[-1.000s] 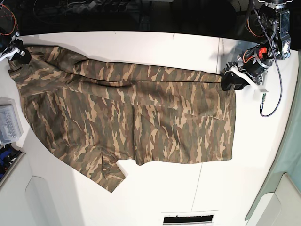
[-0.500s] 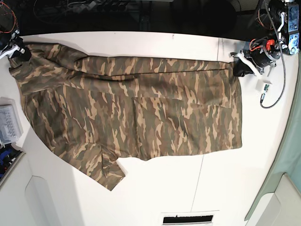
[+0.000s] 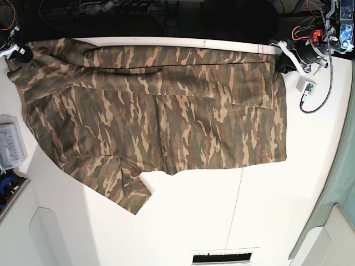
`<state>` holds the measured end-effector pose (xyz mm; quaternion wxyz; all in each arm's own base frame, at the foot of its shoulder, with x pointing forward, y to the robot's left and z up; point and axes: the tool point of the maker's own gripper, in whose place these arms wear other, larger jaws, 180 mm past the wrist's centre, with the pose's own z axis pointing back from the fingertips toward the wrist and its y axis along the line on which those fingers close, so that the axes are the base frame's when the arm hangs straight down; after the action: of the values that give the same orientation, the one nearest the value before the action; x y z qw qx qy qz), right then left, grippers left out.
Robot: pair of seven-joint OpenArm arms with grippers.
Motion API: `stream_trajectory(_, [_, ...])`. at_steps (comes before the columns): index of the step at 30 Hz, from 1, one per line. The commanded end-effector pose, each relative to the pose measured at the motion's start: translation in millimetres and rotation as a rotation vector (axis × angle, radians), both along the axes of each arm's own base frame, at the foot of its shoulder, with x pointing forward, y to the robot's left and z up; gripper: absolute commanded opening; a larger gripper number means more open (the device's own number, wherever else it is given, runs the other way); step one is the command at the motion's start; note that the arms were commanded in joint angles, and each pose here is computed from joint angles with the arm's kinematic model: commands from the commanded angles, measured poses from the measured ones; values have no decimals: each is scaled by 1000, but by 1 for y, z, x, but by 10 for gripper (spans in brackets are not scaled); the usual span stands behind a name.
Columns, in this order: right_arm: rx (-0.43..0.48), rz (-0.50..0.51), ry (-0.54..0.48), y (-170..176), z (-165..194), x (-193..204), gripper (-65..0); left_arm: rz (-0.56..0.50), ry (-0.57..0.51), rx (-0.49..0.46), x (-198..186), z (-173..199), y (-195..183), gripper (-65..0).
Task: Layout the t-shirt on the table in an organized manner, then fold the t-shirt properly
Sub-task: 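Release the folded edge and regrasp the fold with the left gripper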
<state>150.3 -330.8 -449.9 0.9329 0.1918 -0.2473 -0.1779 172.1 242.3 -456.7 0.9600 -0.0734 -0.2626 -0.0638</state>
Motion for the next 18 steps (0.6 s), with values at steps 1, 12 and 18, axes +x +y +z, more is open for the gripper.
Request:
stream_trajectory(1, [-25, 4, -41, -10, 13, 9, -565, -1, -13, 28, 5, 6, 9, -618])
stream_trajectory(12, [-164, -186, -293, -81, 83, 42, -346, 21, -134, 38, 32, 49, 31, -394])
stream_trajectory(18, [-189, -170, -404, -80, 108, 94, -346, 5, -203, -43, 48, 67, 15, -394])
